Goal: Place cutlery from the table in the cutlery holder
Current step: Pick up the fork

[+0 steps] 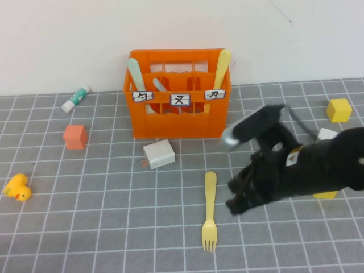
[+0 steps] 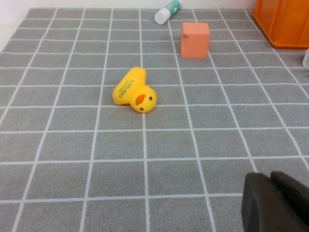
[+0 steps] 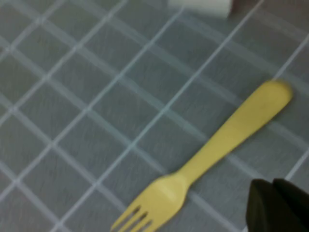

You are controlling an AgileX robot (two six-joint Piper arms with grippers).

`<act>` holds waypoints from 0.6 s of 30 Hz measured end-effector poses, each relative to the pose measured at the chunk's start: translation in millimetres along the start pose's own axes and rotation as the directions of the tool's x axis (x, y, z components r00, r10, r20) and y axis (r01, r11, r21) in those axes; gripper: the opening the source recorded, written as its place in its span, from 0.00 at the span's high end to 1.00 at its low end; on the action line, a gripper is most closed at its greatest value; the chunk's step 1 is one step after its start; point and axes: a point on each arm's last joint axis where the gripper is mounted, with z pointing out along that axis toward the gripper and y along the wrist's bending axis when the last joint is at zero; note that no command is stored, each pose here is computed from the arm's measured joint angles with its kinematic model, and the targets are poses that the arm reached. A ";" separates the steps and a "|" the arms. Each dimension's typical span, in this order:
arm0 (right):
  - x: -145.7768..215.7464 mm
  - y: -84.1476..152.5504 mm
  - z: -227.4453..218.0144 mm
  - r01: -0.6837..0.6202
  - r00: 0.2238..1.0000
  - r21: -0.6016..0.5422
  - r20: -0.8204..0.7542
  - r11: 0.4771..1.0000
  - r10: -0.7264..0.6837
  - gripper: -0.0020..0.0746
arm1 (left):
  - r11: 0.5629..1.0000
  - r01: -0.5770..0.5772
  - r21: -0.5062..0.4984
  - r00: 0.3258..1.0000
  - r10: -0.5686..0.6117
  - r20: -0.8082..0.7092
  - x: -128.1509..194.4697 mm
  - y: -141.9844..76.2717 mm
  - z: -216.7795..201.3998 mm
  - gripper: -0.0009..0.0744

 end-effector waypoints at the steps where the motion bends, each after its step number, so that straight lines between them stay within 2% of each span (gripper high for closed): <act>1: 1.8 0.8 3.9 0.006 0.999 -0.016 -0.039 1.000 -0.007 0.98 | 1.000 0.000 0.000 1.000 0.000 0.000 0.0 0.0 0.0 0.99; 5: -2.8 2.0 13.9 0.062 0.980 -0.067 -0.183 0.996 -0.073 0.98 | 1.000 -0.003 0.000 1.000 0.003 0.000 0.0 0.0 0.0 0.99; 10: -27.3 1.1 14.4 0.071 0.957 -0.085 -0.277 0.994 -0.092 0.98 | 1.000 -0.003 0.000 1.000 0.003 0.000 0.0 0.0 0.0 0.99; 14: -51.5 4.6 11.6 0.083 0.960 -0.105 -0.259 0.991 -0.108 0.98 | 1.000 -0.003 0.000 1.000 0.003 0.000 0.0 0.0 0.0 0.99; 18: -71.1 16.2 7.0 0.045 0.983 -0.173 -0.167 0.984 -0.074 0.98 | 1.000 0.002 0.002 1.000 -0.002 0.000 0.0 -0.2 0.0 0.99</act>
